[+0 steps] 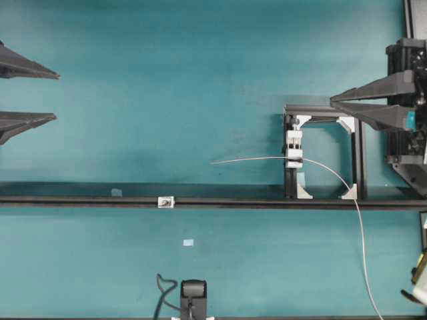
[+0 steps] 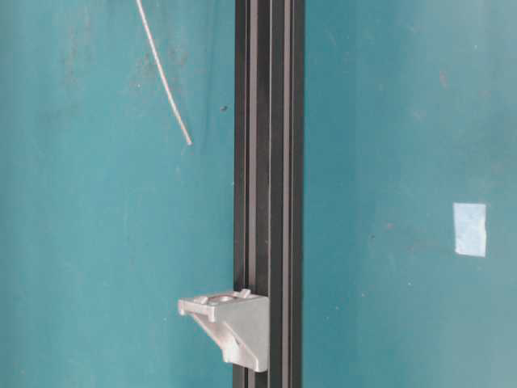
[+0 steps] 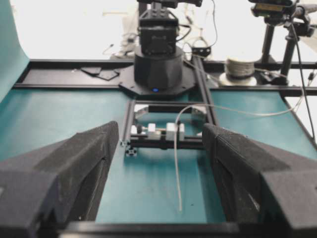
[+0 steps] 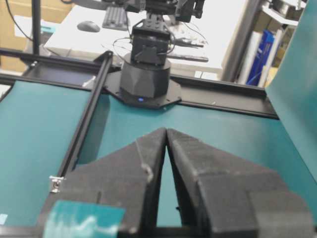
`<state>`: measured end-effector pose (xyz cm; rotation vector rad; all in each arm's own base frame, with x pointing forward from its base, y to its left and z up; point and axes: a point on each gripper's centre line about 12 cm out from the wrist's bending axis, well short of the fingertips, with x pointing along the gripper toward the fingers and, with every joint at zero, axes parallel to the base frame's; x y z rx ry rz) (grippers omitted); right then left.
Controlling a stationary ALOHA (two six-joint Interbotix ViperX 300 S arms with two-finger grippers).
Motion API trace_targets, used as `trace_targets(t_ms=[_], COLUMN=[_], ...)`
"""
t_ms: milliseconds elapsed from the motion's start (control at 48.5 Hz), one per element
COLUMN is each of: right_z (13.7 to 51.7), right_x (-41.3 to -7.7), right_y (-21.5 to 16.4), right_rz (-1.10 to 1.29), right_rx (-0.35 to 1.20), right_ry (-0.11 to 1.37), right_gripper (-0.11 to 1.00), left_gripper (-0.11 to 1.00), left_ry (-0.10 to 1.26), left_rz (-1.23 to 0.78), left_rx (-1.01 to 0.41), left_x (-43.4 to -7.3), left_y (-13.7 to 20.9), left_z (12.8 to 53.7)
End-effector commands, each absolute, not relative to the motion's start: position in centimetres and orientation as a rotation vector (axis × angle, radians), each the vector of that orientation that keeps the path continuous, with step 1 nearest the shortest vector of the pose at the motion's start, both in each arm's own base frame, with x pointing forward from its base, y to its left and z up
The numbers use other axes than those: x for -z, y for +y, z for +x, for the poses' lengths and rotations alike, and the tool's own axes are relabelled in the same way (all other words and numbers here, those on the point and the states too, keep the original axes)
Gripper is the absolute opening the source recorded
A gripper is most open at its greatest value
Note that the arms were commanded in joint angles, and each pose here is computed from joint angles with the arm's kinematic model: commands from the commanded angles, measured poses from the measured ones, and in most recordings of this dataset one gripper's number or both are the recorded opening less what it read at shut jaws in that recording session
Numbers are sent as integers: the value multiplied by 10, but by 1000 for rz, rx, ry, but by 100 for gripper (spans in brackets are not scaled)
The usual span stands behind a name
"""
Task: Insert the wire into the hole on the left side and pull it with the left arm.
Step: 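Move the right gripper down toward the white wire near the fixture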
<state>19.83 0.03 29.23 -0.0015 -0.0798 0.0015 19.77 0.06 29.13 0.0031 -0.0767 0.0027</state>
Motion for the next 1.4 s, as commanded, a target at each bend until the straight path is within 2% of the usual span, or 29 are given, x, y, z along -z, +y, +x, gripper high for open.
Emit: trace_targets(t_ms=[0, 41, 144, 206, 309, 371, 474, 495, 577, 618, 1030, 1381], right_z=[199, 199, 199, 200, 203, 207, 211, 211, 214, 216, 237, 262], right_x=[-295, -293, -293, -292, -290, -287, -282, -281, -276, -273, -247, -221], right_y=[-1, -1, -1, -1, -1, -1, -1, -1, -1, -1, -3, -3], right_rz=[0, 0, 4, 4, 4, 4, 4, 6, 9, 15, 132, 180], right_rx=[3, 3, 5, 5, 3, 5, 5, 5, 6, 8, 25, 40], right_ry=[-89, -87, -84, -78, -66, -55, -41, -40, -32, -25, 99, 270], right_gripper=[24, 23, 4, 0, 1, 8, 33, 39, 64, 70, 70, 70], left_gripper=[24, 22, 2, -2, 12, 25, 54, 58, 58, 58, 80, 81], left_ry=[-123, -132, -130, -121, -100, -83, -50, -41, -20, -11, 101, 192], left_rz=[-33, -35, -32, -30, -30, -33, -33, -34, -37, -38, -36, -36], left_rx=[3, 3, 3, 2, 2, 2, 1, 1, 1, 0, -3, -7], left_x=[-302, -304, -302, -300, -295, -291, -283, -281, -275, -271, -239, -215], left_y=[-1, -1, -1, -1, -1, -1, -1, -1, -1, -1, -1, -1], left_z=[198, 197, 197, 198, 201, 204, 207, 208, 210, 211, 225, 236])
